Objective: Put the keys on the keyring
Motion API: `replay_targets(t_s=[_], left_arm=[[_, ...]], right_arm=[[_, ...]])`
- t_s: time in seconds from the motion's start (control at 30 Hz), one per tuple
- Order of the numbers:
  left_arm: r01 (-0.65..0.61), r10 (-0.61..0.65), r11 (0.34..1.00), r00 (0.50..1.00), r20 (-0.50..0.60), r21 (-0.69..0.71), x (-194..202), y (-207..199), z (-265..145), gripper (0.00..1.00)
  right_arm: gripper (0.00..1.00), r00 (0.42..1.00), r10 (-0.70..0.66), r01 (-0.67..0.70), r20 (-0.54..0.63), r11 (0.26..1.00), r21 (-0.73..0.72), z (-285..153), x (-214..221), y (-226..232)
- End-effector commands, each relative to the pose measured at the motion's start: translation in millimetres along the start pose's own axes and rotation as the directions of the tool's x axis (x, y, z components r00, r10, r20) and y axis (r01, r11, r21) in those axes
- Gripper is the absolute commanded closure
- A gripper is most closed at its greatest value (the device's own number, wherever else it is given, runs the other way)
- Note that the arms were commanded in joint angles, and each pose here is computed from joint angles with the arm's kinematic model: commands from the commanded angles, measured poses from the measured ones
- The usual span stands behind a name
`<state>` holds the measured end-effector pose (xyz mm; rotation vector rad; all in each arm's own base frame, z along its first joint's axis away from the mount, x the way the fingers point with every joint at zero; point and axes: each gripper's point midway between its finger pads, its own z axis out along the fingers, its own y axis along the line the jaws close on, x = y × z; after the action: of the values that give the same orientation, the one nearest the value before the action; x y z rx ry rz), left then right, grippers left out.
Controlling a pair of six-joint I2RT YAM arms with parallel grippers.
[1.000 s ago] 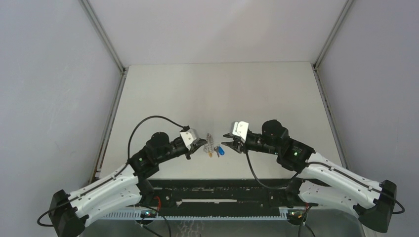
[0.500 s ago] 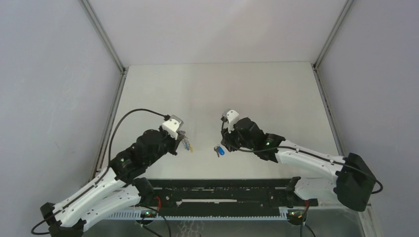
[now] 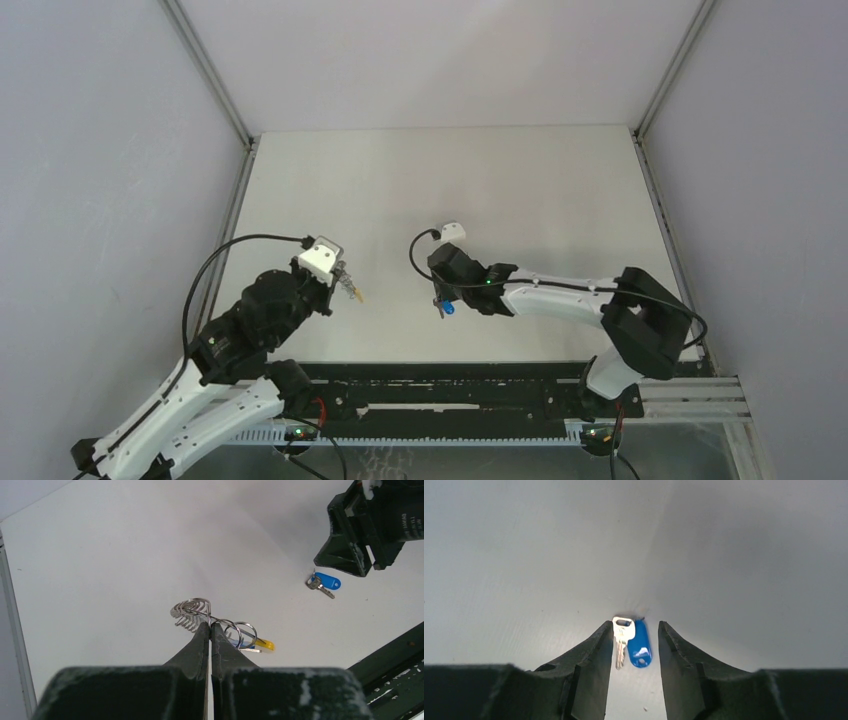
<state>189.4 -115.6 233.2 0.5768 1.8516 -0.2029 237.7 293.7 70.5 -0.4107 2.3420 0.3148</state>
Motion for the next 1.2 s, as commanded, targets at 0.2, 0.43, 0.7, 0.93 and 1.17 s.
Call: replay_targets(t_s=[0.2,0.43,0.7,0.93,1.17], left_arm=[[-0.009,0.009,1.000,0.999,0.040,0.004,-0.7,3.7,-1.1,1.00],[-0.003,0.003,1.000,0.999,0.044,0.003,-0.2,6.0,-1.5,1.00],[0.004,-0.004,1.000,0.999,0.053,-0.003,-0.9,7.7,-2.7,1.00],[0.005,-0.005,1.000,0.999,0.050,-0.004,-0.2,8.0,-1.9,1.00],[0.001,-0.001,1.000,0.999,0.036,-0.005,2.0,8.0,0.8,1.00]], right_arm=[[0.62,0.998,0.052,-0.054,0.019,0.990,0.127,25.5,-11.6,12.9],[0.61,1.000,0.009,-0.006,-0.024,0.988,0.153,33.1,0.8,21.4],[0.65,0.998,-0.001,0.012,-0.059,0.982,0.187,37.6,13.9,15.3],[0.70,0.998,-0.008,0.020,-0.067,0.982,0.189,39.0,16.9,15.2],[0.75,0.997,-0.010,0.024,-0.079,0.984,0.178,43.0,19.4,16.0]])
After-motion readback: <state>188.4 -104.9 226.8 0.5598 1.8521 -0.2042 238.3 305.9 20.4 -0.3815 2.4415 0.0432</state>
